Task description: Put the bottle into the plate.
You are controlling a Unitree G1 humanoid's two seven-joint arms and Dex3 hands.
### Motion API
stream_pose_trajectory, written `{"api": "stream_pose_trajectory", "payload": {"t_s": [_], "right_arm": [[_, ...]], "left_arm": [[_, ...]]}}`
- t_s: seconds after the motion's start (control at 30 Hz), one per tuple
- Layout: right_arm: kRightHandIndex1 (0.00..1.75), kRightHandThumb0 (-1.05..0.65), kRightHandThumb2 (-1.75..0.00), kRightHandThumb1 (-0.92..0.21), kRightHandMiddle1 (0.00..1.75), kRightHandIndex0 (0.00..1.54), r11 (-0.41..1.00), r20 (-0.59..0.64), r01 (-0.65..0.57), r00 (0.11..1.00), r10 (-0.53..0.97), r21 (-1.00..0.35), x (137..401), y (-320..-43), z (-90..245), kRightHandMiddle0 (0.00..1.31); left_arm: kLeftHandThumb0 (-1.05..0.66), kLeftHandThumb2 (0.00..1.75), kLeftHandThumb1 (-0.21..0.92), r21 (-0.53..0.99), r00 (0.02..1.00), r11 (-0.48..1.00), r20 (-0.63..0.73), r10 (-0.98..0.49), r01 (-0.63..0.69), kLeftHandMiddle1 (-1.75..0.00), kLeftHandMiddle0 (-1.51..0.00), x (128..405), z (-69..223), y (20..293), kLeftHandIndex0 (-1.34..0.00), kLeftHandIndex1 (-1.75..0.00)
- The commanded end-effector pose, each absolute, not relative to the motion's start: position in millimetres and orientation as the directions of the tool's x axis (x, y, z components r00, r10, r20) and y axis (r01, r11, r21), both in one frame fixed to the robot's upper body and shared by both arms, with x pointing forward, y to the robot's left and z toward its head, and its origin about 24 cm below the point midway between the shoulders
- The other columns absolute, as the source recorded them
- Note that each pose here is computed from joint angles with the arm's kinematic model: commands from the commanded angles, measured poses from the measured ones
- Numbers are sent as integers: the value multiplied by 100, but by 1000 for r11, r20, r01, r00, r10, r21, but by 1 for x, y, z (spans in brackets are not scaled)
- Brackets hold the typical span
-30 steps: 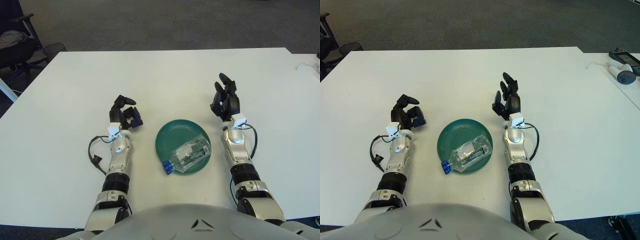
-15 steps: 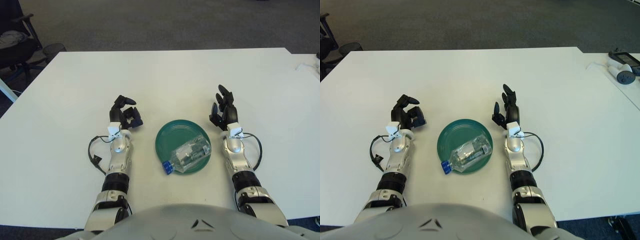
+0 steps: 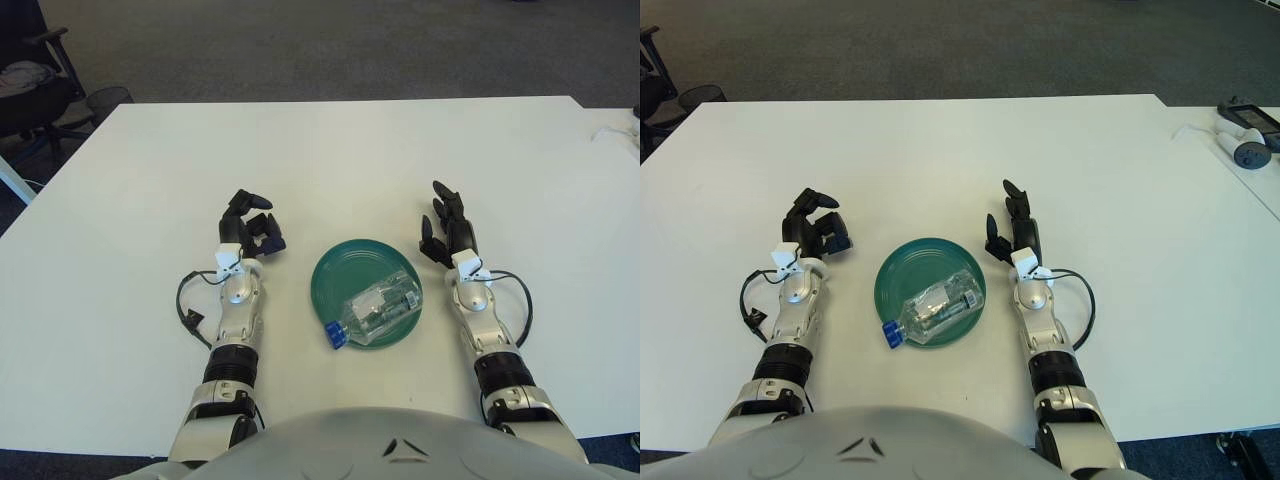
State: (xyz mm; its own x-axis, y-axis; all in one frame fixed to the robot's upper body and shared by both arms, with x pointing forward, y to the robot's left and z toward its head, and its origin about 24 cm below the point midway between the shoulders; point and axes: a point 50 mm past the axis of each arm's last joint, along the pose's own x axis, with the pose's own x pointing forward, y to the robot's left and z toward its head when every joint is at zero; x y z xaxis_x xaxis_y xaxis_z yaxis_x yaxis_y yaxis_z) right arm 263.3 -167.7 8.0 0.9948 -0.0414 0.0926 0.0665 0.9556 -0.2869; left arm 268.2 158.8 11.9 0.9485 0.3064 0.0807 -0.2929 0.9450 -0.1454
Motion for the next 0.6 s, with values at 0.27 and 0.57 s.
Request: {"api": "stream_pose_trajectory", "payload": {"t_s": [0.27, 0.57], "right_arm": [[7, -72, -93, -92, 57, 22, 961, -42, 6, 999, -18, -276, 251, -171, -6, 0], [9, -72, -93, -92, 58, 25, 967, -46, 3, 999, -15, -255, 245, -171, -6, 0]], "left_arm": [[-58, 162, 7, -120, 946, 947, 96, 309, -297, -175, -131, 271, 18, 159, -82, -175], [-58, 162, 7, -113, 945, 948, 103, 309, -298, -175, -131, 270, 18, 158, -82, -175]]}}
